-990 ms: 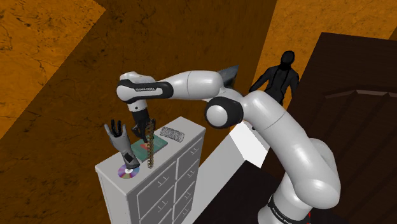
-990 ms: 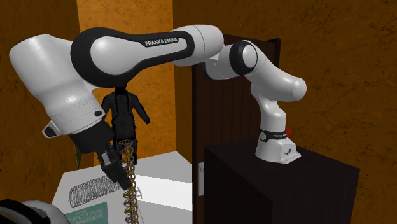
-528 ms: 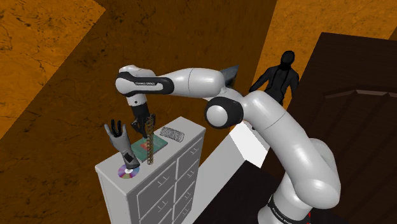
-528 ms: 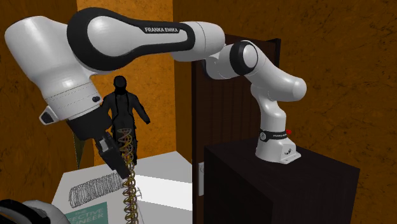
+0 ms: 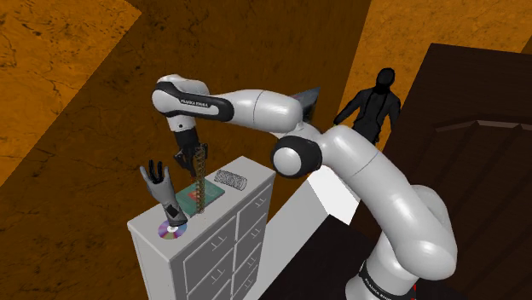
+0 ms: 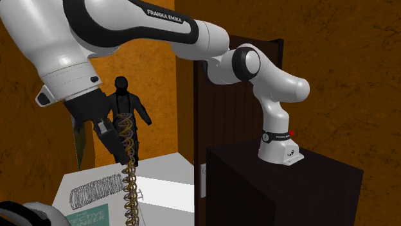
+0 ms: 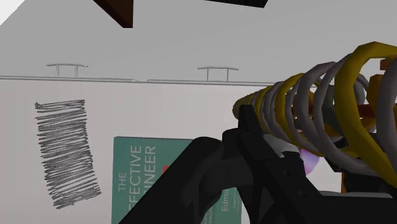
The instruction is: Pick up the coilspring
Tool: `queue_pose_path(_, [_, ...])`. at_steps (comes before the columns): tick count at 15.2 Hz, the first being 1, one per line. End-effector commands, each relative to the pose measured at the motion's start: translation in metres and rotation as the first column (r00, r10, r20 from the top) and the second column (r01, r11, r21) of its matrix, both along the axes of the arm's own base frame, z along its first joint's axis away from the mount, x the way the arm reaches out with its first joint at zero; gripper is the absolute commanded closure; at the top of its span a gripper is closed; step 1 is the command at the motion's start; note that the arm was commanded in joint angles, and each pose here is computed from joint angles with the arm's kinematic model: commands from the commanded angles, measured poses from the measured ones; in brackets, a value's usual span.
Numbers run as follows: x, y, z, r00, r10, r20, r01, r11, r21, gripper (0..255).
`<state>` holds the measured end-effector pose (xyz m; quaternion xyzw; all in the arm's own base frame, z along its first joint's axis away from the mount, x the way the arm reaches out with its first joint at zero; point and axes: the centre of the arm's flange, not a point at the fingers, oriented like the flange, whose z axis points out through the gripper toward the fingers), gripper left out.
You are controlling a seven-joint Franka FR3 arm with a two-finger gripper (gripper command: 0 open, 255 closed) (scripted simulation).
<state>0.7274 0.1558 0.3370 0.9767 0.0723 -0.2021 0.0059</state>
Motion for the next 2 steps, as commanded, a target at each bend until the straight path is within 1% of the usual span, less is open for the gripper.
queue_pose_path(1, [-0.0013,-0.0013,0.0079,1.000,0.000,-0.001,0.000,1.000,0.000,255])
queue_pose_path(2, [-0.0013,-0.0013,0.0079,1.000,0.000,-0.001,0.000,1.000,0.000,255])
